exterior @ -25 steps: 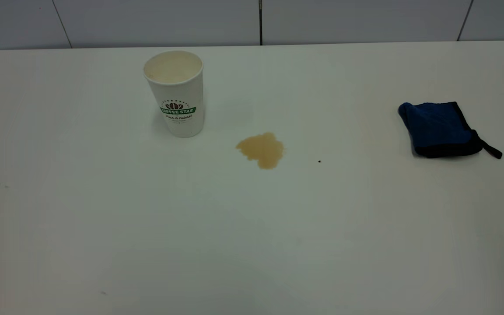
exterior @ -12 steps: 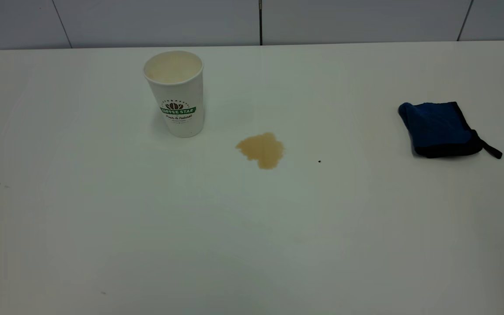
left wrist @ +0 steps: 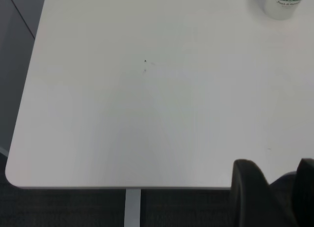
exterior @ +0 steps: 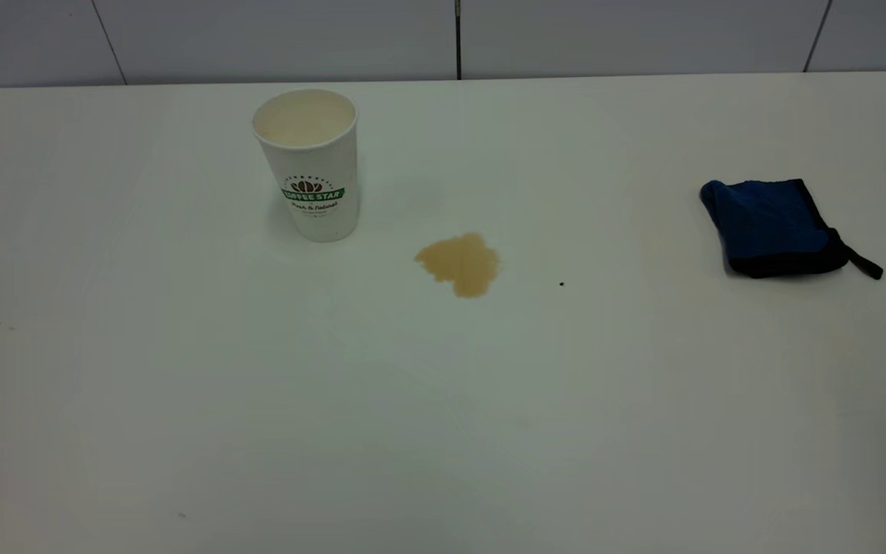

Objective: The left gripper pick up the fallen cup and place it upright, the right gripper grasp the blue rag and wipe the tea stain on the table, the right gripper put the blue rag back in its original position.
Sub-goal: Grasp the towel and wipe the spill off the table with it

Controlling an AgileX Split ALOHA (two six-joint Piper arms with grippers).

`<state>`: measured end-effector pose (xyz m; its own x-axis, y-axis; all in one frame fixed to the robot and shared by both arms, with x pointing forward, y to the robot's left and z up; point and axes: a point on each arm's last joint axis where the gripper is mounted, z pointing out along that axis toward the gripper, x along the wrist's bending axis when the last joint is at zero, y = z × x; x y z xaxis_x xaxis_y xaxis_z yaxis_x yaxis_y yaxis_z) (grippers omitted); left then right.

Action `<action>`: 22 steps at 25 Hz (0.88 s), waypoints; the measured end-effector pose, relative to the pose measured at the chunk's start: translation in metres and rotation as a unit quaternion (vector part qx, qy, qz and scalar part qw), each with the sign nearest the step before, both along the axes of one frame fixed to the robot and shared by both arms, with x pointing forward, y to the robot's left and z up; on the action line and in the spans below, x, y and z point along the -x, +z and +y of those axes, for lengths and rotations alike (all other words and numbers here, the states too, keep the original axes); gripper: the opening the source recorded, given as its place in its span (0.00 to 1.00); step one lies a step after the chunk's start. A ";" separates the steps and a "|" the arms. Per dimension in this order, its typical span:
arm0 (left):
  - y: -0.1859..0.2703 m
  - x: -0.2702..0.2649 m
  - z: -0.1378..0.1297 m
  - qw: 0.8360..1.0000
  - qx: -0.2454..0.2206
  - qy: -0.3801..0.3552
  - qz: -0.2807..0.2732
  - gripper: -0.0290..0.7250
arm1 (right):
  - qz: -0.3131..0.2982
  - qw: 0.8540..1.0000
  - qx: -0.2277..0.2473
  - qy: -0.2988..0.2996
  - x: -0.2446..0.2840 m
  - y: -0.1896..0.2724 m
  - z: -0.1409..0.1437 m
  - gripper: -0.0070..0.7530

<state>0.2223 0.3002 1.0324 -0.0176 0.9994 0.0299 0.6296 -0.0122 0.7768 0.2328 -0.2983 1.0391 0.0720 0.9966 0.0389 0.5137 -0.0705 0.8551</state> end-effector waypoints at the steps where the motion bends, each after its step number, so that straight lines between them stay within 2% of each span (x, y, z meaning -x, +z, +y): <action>1: 0.000 0.000 0.000 1.000 0.000 0.000 0.000 0.36 | 0.000 1.000 0.000 -0.004 0.000 0.000 -0.001 0.77; 8: 0.000 0.000 0.000 1.000 0.000 0.000 0.000 0.36 | -0.003 1.000 0.008 -0.011 -0.019 0.030 -0.003 0.86; 15: 0.000 0.000 0.000 1.000 0.000 0.000 0.000 0.36 | 0.061 0.998 0.020 -0.007 -0.118 0.068 -0.009 0.92; 19: 0.000 0.000 0.000 1.000 0.000 0.000 0.000 0.36 | 0.101 0.994 0.034 0.010 -0.185 0.063 -0.012 0.92; 22: 0.000 0.000 0.000 1.000 0.000 0.000 0.000 0.36 | 0.149 0.988 0.028 0.026 -0.230 0.044 -0.012 0.92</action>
